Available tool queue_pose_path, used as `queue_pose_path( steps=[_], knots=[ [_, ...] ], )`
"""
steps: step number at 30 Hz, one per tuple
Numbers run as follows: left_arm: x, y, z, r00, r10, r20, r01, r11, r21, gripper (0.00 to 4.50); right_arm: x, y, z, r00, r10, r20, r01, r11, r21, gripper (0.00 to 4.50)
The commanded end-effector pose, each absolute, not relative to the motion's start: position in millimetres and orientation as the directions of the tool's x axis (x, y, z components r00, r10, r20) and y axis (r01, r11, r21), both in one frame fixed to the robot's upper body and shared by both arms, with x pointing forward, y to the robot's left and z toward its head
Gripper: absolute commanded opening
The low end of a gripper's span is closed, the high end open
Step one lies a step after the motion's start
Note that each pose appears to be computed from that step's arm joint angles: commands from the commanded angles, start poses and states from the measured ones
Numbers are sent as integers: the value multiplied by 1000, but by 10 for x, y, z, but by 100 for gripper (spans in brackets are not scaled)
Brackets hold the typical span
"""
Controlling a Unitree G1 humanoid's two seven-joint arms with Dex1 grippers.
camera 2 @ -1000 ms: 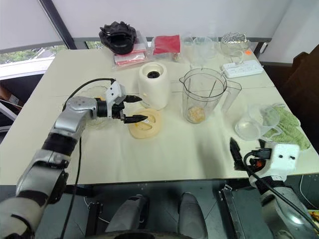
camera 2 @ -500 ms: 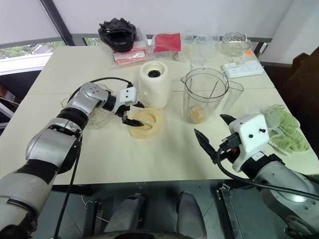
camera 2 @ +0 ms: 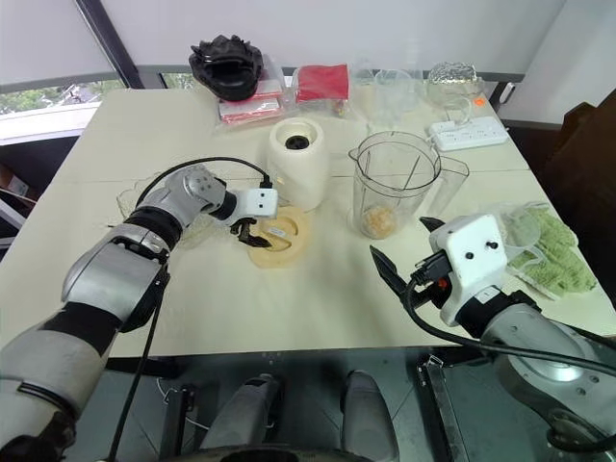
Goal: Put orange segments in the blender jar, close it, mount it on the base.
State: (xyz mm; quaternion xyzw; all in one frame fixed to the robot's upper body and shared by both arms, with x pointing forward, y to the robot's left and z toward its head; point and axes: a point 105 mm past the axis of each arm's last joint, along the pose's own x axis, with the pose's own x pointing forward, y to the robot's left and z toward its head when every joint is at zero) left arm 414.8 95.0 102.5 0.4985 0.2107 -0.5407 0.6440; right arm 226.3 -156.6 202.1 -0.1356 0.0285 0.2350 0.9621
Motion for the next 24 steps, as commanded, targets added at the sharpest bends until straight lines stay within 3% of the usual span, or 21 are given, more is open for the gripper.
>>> queue_pose_path(
  steps=[1,10,24],
  knots=[
    [4191,983,1018,354,-396,-847,896,-117,429,370,2256,-1536,2087,862,490,-131,-507,820,-266,450],
    [4211,916,941,379,-346,-858,883,-143,448,370,2305,-1595,2178,856,494,-149,-516,803,-300,450],
    [4044,735,878,240,-370,-897,903,-253,346,370,2292,-1626,2165,880,452,-144,-474,819,-325,450]
  ],
)
